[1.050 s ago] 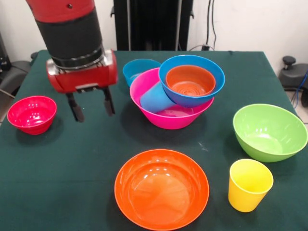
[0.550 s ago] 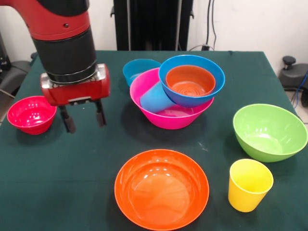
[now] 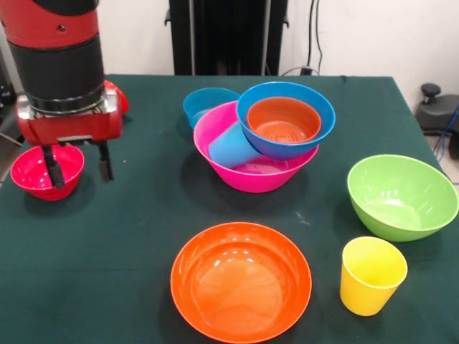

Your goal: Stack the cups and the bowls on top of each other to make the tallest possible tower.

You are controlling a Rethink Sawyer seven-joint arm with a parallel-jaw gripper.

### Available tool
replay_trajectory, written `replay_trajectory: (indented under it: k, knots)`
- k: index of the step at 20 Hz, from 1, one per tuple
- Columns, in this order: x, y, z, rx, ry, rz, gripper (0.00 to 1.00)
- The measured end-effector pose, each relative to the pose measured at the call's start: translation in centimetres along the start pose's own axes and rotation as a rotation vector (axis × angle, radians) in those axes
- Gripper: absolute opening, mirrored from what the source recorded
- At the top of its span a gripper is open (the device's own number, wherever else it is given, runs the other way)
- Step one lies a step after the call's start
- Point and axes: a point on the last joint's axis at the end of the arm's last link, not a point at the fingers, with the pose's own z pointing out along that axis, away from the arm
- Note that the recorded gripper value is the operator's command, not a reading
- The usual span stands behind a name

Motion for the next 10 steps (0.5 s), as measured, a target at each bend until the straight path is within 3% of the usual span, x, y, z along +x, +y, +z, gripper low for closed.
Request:
replay_trajectory:
  k: [5,10]
  knots:
    - [0.1,-1.6,-3.3,0.045,-0.021,0.002,1.0]
    - [1.6,-2.9,-5.9,0.068,-0.023,0.013,1.0]
